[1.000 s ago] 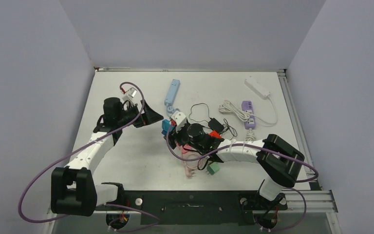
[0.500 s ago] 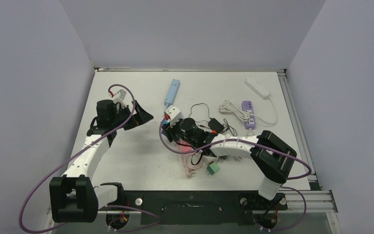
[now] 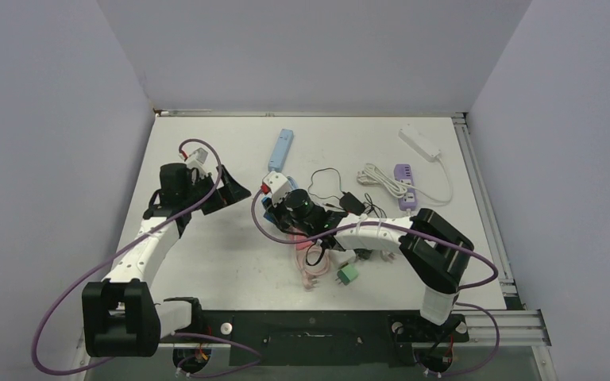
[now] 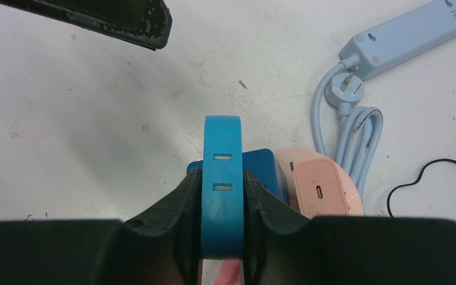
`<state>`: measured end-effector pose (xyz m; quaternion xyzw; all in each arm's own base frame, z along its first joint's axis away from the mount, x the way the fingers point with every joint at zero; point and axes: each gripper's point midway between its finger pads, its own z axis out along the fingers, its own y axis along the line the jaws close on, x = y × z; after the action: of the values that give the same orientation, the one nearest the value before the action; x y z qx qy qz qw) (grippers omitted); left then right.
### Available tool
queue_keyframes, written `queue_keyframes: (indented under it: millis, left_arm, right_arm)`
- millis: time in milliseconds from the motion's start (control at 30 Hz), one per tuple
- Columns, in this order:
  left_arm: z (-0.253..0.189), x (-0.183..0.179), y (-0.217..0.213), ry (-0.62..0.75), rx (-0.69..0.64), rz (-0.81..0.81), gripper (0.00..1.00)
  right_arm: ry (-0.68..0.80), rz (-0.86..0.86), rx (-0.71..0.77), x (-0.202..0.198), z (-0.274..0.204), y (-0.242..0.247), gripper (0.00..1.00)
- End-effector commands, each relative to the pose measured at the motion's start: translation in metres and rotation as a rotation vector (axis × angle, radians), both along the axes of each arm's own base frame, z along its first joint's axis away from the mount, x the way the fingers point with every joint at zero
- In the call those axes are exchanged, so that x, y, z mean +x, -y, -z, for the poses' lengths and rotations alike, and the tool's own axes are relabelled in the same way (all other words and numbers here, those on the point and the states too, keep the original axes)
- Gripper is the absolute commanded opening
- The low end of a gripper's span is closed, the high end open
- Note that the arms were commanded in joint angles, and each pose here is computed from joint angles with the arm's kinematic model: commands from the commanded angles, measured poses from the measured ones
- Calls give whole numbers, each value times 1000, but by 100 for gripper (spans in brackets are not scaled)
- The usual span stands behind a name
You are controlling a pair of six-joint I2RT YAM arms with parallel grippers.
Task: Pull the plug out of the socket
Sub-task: Remove the plug from the socket.
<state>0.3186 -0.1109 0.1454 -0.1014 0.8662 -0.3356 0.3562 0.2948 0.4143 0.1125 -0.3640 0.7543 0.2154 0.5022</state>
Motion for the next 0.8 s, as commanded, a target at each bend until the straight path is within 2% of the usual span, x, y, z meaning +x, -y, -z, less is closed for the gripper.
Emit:
queue_keyframes:
  millis: [0,300,533,767]
  left_arm:
    - [-13,8,4,41,-8,20,96]
    - [0,-6,47,4,-66,176,96]
    - [23,-25,101,-93,-139,346,96]
    - [11,-17,132,-52,-287,394,96]
  right_arm:
    - [37,69,92,9,-32,0,5]
    - [55,176,449,19,-96,49,5]
    - [46,200,490,18,-84,83,5]
    - [83,161,527,4,-79,95,5]
